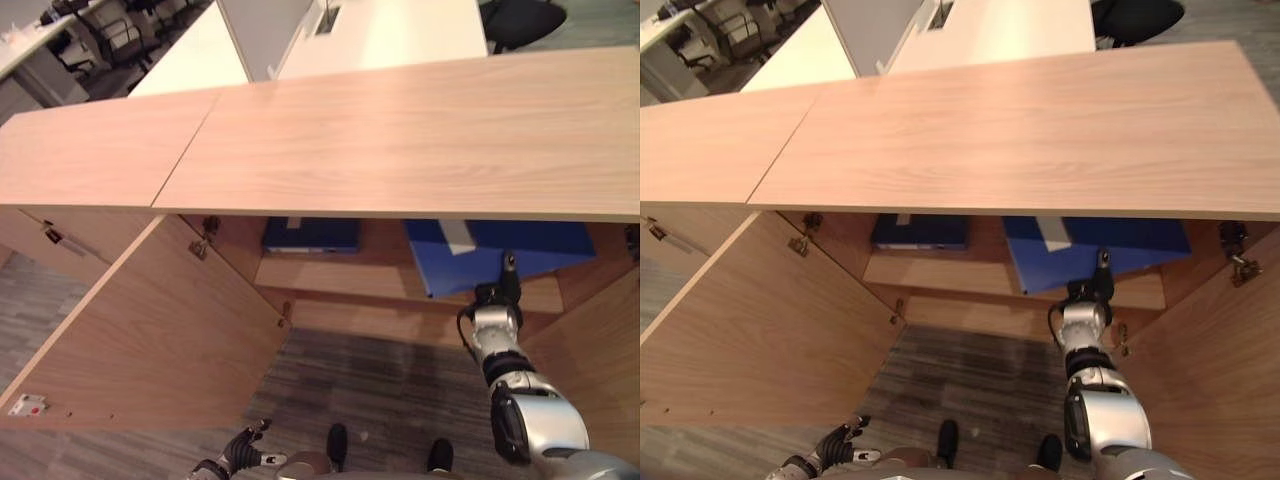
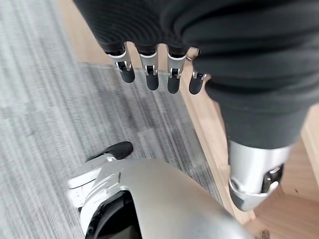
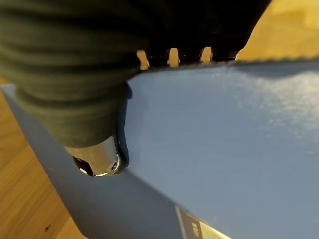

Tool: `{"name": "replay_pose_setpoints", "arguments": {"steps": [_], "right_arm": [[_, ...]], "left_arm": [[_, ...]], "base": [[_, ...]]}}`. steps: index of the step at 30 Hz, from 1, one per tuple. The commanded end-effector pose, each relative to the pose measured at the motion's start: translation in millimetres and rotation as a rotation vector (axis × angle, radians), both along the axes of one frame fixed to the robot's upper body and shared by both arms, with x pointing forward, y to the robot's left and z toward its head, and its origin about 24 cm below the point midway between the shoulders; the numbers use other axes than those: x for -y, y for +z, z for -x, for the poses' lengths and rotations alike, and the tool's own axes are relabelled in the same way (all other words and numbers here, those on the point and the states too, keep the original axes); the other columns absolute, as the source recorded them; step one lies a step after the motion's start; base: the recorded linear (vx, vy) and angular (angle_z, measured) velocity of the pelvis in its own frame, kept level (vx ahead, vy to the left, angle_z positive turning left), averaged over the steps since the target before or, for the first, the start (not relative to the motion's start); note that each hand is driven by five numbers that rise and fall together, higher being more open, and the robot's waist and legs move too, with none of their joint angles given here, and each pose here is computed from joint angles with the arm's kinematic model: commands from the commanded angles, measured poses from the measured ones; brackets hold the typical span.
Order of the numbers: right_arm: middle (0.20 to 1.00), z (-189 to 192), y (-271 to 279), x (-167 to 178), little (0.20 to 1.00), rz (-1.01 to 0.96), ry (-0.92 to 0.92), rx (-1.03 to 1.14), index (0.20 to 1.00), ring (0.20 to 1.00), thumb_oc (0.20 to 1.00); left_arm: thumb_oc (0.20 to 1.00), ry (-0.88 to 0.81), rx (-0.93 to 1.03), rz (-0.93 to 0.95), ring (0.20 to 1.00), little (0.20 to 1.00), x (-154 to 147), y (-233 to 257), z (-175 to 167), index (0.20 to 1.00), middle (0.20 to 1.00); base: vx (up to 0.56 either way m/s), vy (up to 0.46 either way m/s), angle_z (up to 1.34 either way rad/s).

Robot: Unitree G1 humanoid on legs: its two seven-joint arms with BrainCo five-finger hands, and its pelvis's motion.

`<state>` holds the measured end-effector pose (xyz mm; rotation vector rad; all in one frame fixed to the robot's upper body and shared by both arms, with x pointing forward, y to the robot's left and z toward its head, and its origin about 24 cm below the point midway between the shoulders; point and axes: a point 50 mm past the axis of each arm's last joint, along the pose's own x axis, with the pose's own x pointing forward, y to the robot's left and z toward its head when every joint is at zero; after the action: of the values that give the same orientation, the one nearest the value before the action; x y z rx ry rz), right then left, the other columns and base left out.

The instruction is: Put the empty folder in the office cabinet

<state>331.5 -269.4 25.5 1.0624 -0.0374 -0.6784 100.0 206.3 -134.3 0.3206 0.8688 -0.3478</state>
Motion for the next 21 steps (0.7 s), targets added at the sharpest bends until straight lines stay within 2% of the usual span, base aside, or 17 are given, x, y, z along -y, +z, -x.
{"name": "replay_pose_setpoints", "arguments": {"steps": [1, 10, 14, 21], "right_arm": [[0.2, -22.5, 49.8, 15.0, 0.2, 0.009, -0.09, 0.157, 0.2, 0.2, 0.2], [0.2, -42.9, 136.9, 44.9, 0.2, 0.049, -0.184, 0.317, 0.2, 0.2, 0.2], [0.2, -44.0, 168.1, 58.6, 0.2, 0.083, -0.211, 0.347, 0.2, 0.2, 0.2], [0.2, -36.9, 217.9, 80.0, 0.2, 0.161, -0.264, 0.405, 0.2, 0.2, 0.2]], "left_arm": [[1.0, 0.011, 0.109, -0.019, 1.0, 1.0, -14.0, 14.1, -31.3, 1.0, 1.0], [1.0, 0.172, 0.269, 0.066, 1.0, 1.0, -21.7, 37.0, -71.9, 1.0, 1.0], [1.0, 0.157, 0.336, 0.089, 1.0, 1.0, -21.0, 49.6, -87.9, 1.0, 1.0], [1.0, 0.118, 0.372, 0.122, 1.0, 1.0, -16.1, 58.4, -96.6, 1.0, 1.0]], "base": [[-0.06, 0.003, 0.14], [-0.08, 0.001, 0.05], [-0.01, -0.001, 0.01], [0.0, 0.005, 0.02]]}}
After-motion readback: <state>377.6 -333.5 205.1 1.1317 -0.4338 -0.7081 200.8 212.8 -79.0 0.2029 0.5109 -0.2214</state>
